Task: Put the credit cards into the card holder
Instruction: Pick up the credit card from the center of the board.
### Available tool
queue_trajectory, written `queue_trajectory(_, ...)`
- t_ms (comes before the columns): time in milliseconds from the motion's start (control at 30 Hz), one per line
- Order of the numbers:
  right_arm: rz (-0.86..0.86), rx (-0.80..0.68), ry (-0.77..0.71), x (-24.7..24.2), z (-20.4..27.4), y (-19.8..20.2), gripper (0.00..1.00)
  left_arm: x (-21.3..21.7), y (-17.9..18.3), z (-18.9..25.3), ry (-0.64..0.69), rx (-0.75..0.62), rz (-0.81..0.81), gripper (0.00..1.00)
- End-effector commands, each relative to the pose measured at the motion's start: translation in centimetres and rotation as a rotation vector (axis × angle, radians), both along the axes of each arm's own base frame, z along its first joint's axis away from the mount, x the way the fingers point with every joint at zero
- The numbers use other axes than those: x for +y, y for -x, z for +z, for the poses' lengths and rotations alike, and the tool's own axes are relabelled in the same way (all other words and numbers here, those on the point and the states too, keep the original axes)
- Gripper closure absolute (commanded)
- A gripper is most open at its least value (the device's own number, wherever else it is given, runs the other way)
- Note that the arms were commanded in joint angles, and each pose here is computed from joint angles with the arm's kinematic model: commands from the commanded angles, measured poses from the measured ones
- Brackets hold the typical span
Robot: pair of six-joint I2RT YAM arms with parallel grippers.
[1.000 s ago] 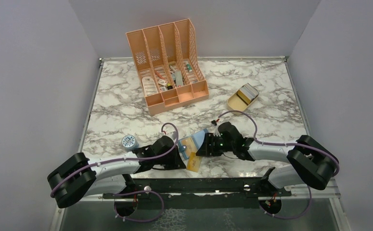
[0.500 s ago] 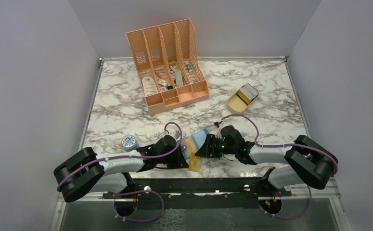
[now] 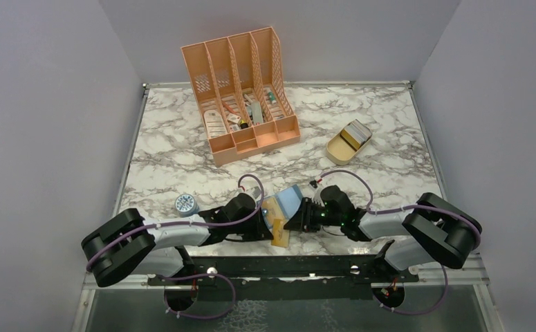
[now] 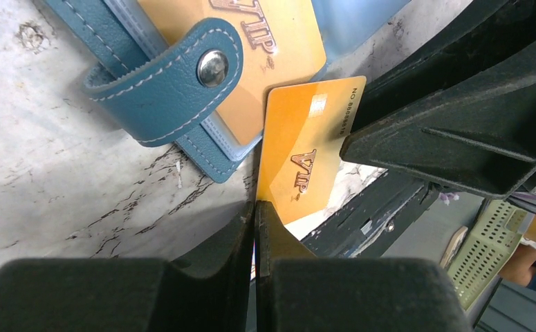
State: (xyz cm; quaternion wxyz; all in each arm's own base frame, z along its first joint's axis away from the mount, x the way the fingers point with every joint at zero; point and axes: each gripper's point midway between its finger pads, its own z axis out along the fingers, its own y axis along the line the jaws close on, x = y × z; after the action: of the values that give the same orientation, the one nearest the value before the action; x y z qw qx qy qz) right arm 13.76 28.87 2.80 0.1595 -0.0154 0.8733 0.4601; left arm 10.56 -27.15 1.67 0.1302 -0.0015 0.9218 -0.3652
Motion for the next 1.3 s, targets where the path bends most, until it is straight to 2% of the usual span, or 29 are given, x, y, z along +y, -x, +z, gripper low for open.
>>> queue_trajectory(0, 0.026, -0.009, -0.05, 0.6, 0.6, 0.4, 0.79, 0.5, -0.4, -0.7, -0.045, -0.025, 0.014, 0.92)
queue_trajectory(133, 0.02, -0.032, -0.059, 0.7, 0.9, 0.1, 0.98, 0.5, -0.4, -0.6, -0.04, -0.026, 0.016, 0.92)
queue_trajectory(233, 0.036, -0.069, -0.077, 0.8, 1.7, 0.1, 0.99, 0.5, -0.4, -0.1, -0.028, -0.031, 0.018, 0.9)
queue_trajectory(400, 0.105, -0.17, -0.078, 0.7, 4.0, 0.3, 0.99, 0.1, -0.7, 3.6, 0.055, -0.071, 0.035, 0.65)
queue_trajectory(500, 0.172, -0.229, -0.105, 0.3, 6.0, 1.3, 0.99, -0.3, -0.9, 7.4, 0.156, -0.135, 0.038, 0.56)
queue_trajectory(700, 0.248, -0.3, -0.297, -0.4, 11.5, 4.3, 0.99, -0.7, -0.2, 14.8, 0.402, -0.25, 0.013, 0.53)
queue_trajectory(833, 0.225, -0.304, -0.399, -0.6, 13.9, 4.9, 0.99, -0.8, 0.4, 16.4, 0.495, -0.266, -0.001, 0.53)
queue_trajectory(933, 0.201, -0.305, -0.429, -0.6, 14.7, 4.7, 0.99, -1.2, 1.1, 16.7, 0.572, -0.244, -0.023, 0.6)
queue_trajectory(1067, 0.183, -0.302, -0.421, -0.4, 14.6, 4.2, 0.99, -1.4, 1.4, 16.9, 0.614, -0.217, -0.025, 0.83)
queue_trajectory(1200, 0.193, -0.284, -0.424, -0.1, 14.3, 4.2, 0.99, -1.6, 1.5, 16.8, 0.603, -0.23, -0.052, 0.86)
queue_trajectory(1267, 0.198, -0.276, -0.427, 0.0, 14.1, 4.3, 0.99, -1.7, 1.5, 16.7, 0.597, -0.228, -0.055, 0.92)
